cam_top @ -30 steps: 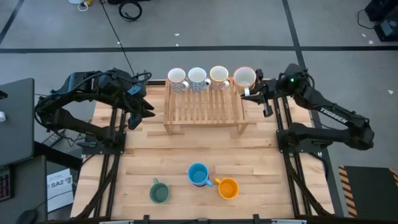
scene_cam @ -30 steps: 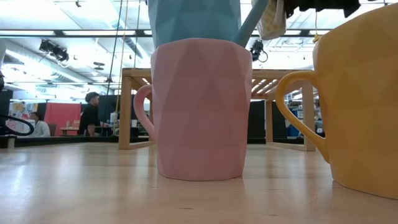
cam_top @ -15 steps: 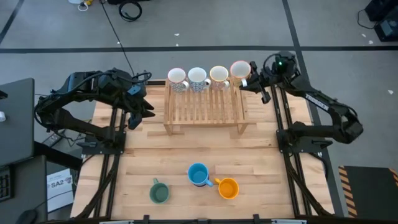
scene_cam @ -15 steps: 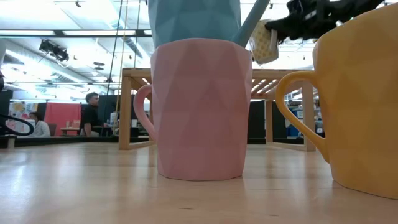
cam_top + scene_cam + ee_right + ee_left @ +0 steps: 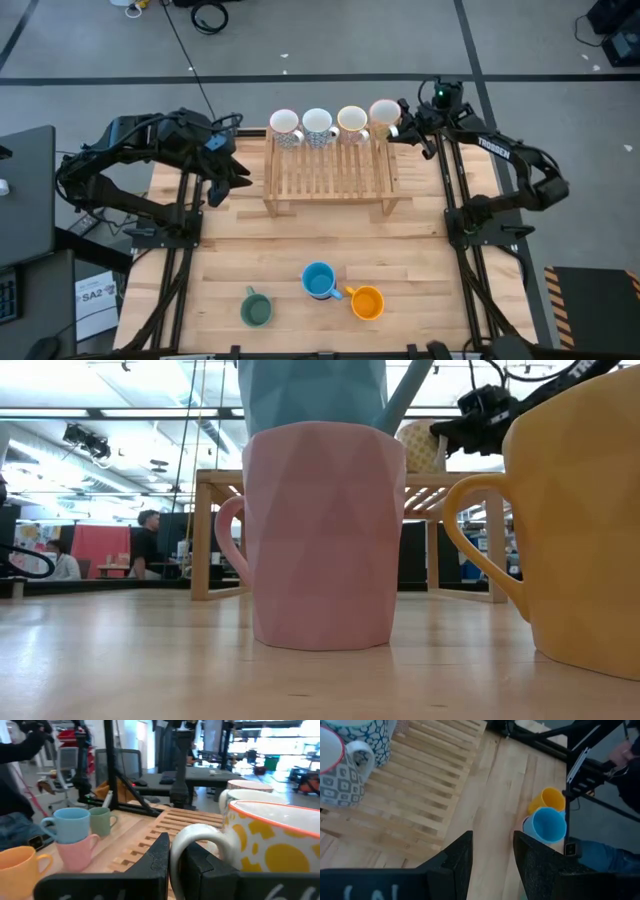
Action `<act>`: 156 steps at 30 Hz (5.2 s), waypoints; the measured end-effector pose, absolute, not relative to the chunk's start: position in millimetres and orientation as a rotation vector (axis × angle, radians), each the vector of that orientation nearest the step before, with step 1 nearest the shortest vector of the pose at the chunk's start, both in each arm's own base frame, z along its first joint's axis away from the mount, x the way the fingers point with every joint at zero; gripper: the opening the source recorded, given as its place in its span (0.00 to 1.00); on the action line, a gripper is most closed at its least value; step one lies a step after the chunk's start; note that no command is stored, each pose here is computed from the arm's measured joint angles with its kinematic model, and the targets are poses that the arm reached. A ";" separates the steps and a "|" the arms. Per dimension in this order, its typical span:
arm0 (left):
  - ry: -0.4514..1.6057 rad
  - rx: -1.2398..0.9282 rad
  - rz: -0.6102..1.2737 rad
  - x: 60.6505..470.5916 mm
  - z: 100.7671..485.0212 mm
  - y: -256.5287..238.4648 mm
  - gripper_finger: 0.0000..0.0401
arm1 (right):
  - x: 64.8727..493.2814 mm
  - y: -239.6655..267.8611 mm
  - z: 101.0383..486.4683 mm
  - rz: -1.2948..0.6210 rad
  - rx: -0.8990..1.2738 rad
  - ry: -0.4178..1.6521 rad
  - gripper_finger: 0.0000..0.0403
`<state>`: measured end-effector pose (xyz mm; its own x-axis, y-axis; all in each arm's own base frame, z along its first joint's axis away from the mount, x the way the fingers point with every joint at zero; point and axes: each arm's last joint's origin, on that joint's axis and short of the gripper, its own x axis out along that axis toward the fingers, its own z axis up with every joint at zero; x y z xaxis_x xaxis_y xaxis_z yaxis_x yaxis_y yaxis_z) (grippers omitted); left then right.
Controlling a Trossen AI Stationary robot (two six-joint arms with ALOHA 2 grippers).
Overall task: Place coffee mugs
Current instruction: Put the left yellow mug on the shelf
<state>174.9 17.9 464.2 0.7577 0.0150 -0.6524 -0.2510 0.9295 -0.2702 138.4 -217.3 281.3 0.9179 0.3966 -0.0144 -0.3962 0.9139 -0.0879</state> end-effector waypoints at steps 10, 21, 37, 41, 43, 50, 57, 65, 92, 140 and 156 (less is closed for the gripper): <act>0.678 -0.355 0.145 176.2 465.8 18.1 0.36 | 143.7 -229.9 264.4 0.445 -0.082 -0.016 0.08; 0.677 -0.355 0.145 176.2 465.9 18.1 0.36 | 146.8 -242.8 245.5 0.448 -0.045 -0.013 0.08; 0.677 -0.356 0.145 176.2 465.9 18.1 0.36 | 147.5 -244.8 242.1 0.423 0.041 0.017 0.11; 0.677 -0.356 0.145 176.3 465.9 18.1 0.36 | 148.0 -246.1 242.4 0.378 0.105 0.047 0.12; 0.677 -0.355 0.145 176.3 465.9 18.1 0.36 | 148.0 -246.2 242.4 0.371 0.109 0.050 0.12; 0.677 -0.355 0.145 176.3 465.9 18.1 0.36 | 148.0 -246.1 240.7 0.364 0.162 0.064 0.17; 0.677 -0.355 0.145 176.3 465.9 18.1 0.36 | 147.7 -246.1 240.7 0.369 0.231 0.073 0.23; 0.677 -0.355 0.145 176.3 465.9 18.1 0.36 | 146.9 -246.3 240.9 0.376 0.236 0.071 0.28; 0.677 -0.355 0.145 176.3 465.9 18.1 0.37 | 130.0 -249.5 250.3 0.313 0.427 0.091 0.28; 0.677 -0.355 0.145 176.3 465.9 18.1 0.37 | 126.6 -247.8 248.4 0.360 0.539 0.100 0.15; 0.677 -0.354 0.144 176.3 465.9 18.1 0.37 | 126.6 -247.8 248.5 0.361 0.534 0.099 0.12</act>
